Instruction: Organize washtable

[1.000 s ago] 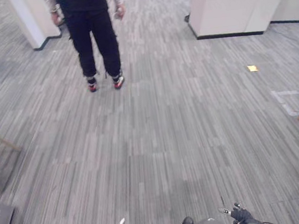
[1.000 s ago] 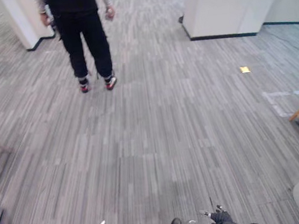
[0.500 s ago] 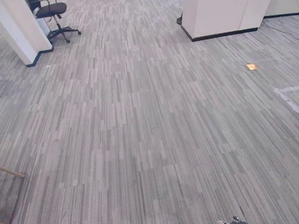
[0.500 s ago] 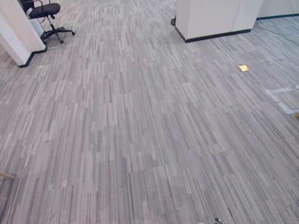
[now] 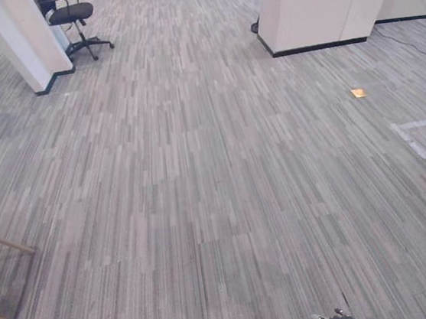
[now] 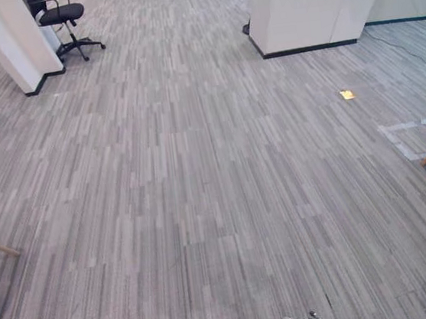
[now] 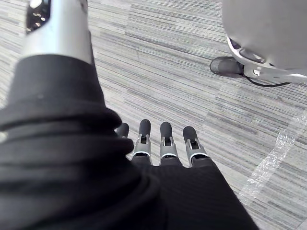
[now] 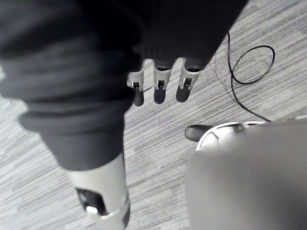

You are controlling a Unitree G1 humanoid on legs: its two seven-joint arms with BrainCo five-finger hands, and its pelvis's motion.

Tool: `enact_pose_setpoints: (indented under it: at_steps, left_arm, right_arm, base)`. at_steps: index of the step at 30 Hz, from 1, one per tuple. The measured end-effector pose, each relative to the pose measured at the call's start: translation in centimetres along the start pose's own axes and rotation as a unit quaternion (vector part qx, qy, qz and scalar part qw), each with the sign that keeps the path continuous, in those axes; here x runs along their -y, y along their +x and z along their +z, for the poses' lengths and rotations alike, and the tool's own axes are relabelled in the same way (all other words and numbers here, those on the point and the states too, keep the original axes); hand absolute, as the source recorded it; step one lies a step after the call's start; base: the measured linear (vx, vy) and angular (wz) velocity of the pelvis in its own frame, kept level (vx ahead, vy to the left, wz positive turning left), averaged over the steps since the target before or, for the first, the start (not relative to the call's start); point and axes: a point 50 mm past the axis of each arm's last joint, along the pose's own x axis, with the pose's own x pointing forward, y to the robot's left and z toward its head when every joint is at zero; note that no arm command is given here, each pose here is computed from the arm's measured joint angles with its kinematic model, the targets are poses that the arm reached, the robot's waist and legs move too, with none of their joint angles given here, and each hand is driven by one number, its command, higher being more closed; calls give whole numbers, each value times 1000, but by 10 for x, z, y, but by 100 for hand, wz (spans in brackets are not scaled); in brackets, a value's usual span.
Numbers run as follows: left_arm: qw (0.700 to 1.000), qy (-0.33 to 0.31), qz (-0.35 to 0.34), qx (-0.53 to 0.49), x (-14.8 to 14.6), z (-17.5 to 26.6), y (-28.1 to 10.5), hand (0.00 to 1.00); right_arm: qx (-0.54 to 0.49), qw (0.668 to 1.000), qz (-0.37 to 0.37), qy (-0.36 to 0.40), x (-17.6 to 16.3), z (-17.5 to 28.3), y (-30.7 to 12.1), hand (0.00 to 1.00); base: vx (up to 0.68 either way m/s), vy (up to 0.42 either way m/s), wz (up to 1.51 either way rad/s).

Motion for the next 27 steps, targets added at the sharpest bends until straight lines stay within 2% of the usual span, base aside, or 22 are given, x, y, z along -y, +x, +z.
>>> enact_pose_setpoints:
  at_steps: [17,23,27]
  left_arm:
    - [999,37,5,18,-4,12,4,0]
    - [999,26,11,20,-5,16,5,0]
    - [1000,25,7,13,-3,10,3,0]
  right_arm:
    - [3,1000,-2,15,-7,7,1,0]
    - [-33,999,-22,10,9,-17,-2,0]
    - [4,1000,-22,-3,8,6,2,0]
  base:
    - [-23,-21,1]
    - [21,-102,57]
    - [60,55,-2]
